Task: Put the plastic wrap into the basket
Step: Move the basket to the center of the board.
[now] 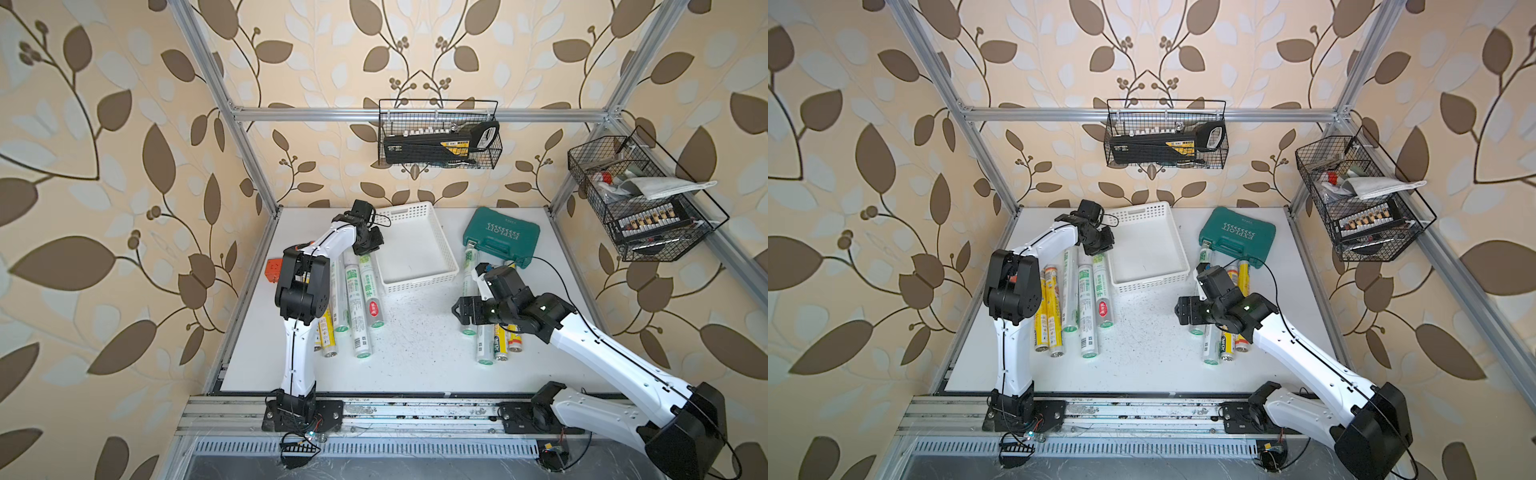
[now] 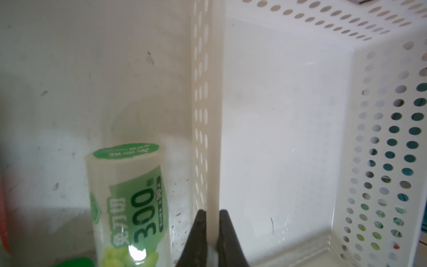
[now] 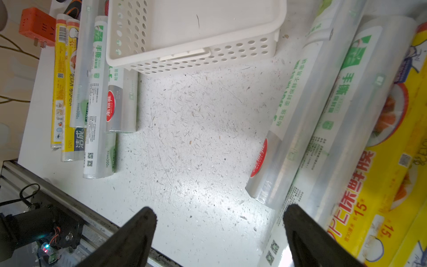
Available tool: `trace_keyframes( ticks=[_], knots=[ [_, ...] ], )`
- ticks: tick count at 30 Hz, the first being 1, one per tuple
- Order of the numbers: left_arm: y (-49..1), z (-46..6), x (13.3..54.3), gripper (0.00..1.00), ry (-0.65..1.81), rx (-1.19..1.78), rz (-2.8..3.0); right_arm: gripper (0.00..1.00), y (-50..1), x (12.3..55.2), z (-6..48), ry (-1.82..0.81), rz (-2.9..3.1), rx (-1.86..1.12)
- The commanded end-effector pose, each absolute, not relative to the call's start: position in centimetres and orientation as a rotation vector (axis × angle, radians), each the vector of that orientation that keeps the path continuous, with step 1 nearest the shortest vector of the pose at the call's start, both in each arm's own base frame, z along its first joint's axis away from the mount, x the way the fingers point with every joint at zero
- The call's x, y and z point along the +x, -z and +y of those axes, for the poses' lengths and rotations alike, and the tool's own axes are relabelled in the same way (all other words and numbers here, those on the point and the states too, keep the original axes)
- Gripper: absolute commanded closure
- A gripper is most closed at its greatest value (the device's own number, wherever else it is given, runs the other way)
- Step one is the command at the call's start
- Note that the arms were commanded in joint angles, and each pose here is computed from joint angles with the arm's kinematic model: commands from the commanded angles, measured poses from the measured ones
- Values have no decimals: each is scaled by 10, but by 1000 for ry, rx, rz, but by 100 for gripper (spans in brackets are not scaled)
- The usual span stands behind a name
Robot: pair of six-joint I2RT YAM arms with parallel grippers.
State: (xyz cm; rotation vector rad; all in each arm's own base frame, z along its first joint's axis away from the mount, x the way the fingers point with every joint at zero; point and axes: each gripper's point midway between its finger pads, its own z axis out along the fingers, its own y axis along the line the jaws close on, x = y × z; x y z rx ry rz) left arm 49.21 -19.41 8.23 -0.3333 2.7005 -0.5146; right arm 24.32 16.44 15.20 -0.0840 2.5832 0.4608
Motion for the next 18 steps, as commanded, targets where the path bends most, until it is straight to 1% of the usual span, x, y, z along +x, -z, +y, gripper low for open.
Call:
trace_keyframes(
  ticks=[1, 11, 18],
  knots=[
    [-112, -203, 471, 90, 552, -299, 2691, 12, -154, 248, 152, -373, 2607, -50],
    [-114, -218, 426, 92, 583, -249, 2738, 16, -152, 266, 120, -364, 2622, 120],
    [-110, -224, 390, 92, 604, -220, 2771, 23, -142, 281, 111, -377, 2653, 179]
  ],
)
